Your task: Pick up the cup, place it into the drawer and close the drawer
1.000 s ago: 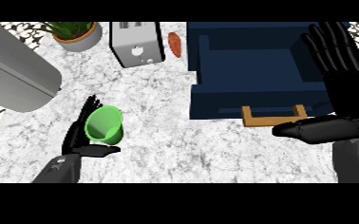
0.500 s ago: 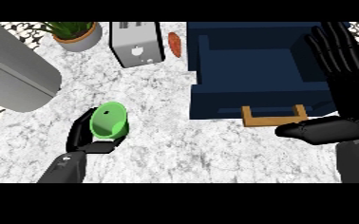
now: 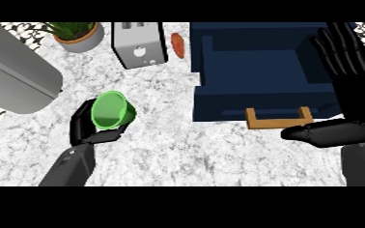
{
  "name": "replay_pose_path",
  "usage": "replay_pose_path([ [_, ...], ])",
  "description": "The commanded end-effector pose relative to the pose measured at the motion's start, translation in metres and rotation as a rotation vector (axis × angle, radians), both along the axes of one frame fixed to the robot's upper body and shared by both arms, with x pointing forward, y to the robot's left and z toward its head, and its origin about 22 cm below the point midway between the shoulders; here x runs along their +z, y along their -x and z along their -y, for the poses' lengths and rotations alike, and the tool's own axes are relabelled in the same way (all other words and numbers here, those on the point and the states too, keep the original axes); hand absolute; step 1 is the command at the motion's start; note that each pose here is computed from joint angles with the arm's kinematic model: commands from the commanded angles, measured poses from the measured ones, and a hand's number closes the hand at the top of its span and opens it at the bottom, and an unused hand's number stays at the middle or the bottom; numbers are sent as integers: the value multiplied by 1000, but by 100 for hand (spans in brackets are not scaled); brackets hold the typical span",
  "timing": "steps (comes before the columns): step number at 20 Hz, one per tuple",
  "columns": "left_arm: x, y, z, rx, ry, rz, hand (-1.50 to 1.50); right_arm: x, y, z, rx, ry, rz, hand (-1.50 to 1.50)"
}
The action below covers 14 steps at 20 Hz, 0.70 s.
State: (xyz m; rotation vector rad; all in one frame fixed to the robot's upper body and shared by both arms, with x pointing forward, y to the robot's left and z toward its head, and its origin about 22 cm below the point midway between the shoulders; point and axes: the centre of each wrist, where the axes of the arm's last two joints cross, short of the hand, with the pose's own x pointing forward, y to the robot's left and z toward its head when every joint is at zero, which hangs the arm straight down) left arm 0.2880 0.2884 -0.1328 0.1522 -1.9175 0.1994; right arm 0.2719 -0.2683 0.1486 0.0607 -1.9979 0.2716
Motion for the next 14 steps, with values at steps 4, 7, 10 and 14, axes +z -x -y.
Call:
replay_pose_path([
  [4, 35, -46, 41, -206, 72, 218, 150, 1, 5, -3, -5, 25, -20, -150],
  [7, 56, -66, 67, -291, 53, 232, 150, -1, -8, 2, -30, 33, -14, -150],
  [10, 115, -107, 71, -312, 22, 263, 150, -1, 0, 18, -26, 26, -15, -150],
  [14, 158, -123, 115, -404, 12, 282, 150, 2, -3, 2, -60, 10, -21, -150],
])
